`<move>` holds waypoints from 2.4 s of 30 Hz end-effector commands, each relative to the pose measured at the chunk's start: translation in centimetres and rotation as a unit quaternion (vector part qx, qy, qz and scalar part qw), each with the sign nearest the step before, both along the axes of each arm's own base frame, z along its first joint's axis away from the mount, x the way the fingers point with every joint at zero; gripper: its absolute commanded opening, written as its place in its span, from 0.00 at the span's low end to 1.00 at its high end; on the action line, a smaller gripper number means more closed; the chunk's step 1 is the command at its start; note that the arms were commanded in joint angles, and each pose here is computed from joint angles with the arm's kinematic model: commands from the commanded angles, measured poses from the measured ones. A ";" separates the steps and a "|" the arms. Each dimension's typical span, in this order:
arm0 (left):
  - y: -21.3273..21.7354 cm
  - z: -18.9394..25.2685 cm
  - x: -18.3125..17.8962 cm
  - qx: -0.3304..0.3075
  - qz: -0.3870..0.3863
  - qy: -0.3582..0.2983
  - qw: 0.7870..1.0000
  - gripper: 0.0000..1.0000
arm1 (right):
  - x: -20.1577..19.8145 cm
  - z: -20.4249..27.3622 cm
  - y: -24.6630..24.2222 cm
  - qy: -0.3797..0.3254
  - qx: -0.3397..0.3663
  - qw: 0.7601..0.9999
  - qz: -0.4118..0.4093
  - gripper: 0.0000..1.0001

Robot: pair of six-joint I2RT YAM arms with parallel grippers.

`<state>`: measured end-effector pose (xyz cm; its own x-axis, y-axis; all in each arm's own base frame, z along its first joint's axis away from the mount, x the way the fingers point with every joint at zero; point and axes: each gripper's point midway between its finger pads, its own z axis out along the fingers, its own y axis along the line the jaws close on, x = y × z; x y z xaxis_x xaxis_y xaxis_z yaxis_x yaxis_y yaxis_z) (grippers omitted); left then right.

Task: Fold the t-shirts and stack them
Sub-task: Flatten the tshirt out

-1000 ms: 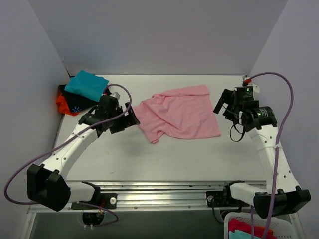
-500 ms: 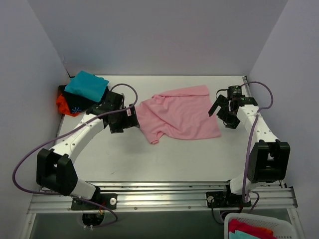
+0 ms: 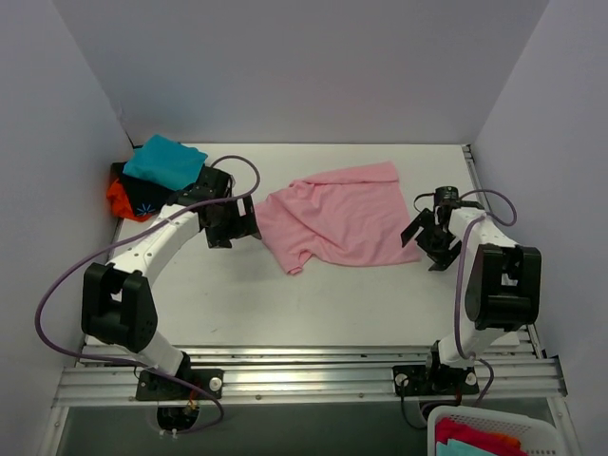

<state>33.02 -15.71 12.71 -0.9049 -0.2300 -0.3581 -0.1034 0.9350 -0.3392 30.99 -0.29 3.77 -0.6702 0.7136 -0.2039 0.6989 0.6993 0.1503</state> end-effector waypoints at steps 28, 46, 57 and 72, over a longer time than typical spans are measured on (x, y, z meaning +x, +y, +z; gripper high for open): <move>-1.6 -0.8 -2.0 0.090 -0.171 -0.007 0.981 0.91 | 3.0 -0.1 -2.1 -0.032 -0.042 0.998 -0.039 0.00; -9.9 1.8 -2.2 0.019 -0.229 -0.056 0.972 0.91 | 20.6 31.1 6.5 -0.413 0.091 0.906 0.000 0.00; -20.4 4.8 -4.3 -0.036 -0.363 -0.106 0.925 0.93 | 22.1 34.8 13.6 -0.467 0.112 0.874 0.070 0.00; -29.1 -4.9 -2.8 0.024 -0.376 -0.060 0.924 0.93 | 22.2 29.7 8.6 -0.413 0.058 0.907 0.062 0.00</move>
<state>28.12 -43.57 6.84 -0.7526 0.5171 -0.4077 0.6422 0.7130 -0.2812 54.07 9.69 31.94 -0.4225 0.7079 -0.5661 0.2498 0.6913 0.6780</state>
